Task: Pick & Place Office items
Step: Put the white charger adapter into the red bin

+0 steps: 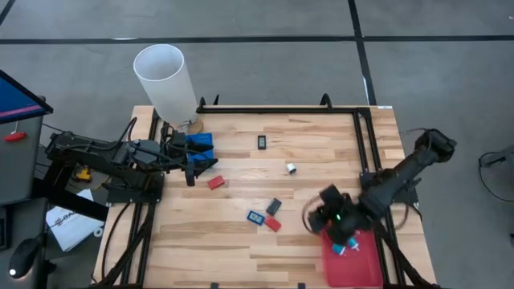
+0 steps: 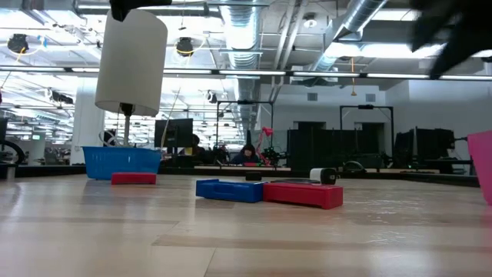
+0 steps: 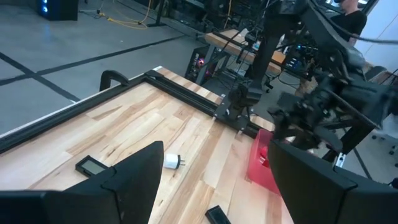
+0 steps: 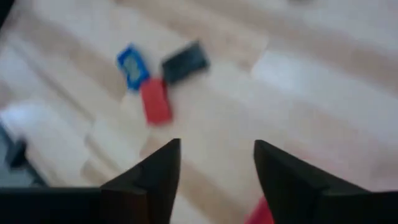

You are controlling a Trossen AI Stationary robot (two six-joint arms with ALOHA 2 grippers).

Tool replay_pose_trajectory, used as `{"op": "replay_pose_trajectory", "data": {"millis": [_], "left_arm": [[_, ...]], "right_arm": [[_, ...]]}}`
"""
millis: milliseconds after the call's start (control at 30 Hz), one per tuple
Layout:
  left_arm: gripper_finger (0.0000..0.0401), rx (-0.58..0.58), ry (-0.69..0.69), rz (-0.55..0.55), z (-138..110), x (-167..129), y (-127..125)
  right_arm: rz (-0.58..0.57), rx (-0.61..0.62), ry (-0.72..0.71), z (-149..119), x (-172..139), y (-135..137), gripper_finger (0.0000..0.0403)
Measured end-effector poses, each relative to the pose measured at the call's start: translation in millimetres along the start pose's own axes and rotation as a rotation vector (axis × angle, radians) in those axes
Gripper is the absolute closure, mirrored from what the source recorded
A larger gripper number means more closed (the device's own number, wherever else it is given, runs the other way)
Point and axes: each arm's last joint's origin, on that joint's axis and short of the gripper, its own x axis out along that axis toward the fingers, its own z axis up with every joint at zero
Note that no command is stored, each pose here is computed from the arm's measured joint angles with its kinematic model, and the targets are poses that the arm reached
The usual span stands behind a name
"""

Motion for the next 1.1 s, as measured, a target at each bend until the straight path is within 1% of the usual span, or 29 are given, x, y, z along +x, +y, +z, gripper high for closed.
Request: {"op": "replay_pose_trajectory", "data": {"millis": [167, 267, 333, 433, 533, 667, 800, 900, 967, 1100], "left_arm": [[0.0117, 0.009, 0.0, 0.0, 0, 0, 0], [0.0117, 0.01, 0.0, 0.0, 0, 0, 0], [0.0117, 0.01, 0.0, 0.0, 0, 0, 0], [0.0117, 0.013, 0.0, 0.0, 0, 0, 0], [0.0117, 0.013, 0.0, 0.0, 0, 0, 0], [0.0117, 0.013, 0.0, 0.0, 0, 0, 0], [0.0117, 0.013, 0.0, 0.0, 0, 0, 0], [0.0117, 0.013, 0.0, -0.001, 0, 0, 0], [0.0117, 0.018, 0.001, 0.0, 0, 0, 0], [0.0117, 0.021, 0.002, 0.0, 0, 0, 0]], "right_arm": [[-0.109, 0.124, -0.058, 51, 21, -8, 0.0133], [-0.178, 0.159, -0.021, 80, 39, -15, 0.0107], [-0.19, 0.161, 0.02, 99, 55, -18, 0.0096], [-0.158, 0.145, 0.061, 125, 79, -21, 0.0091], [-0.147, 0.114, 0.117, 142, 103, -27, 0.009], [-0.227, 0.061, 0.223, 150, 133, -44, 0.009], [-0.254, 0.024, 0.281, 150, 152, -49, 0.009], [-0.275, -0.001, 0.308, 148, 161, -49, 0.009], [-0.267, -0.014, 0.303, 150, 166, -46, 0.009], [-0.294, -0.042, 0.303, 150, 177, -44, 0.009]]}}
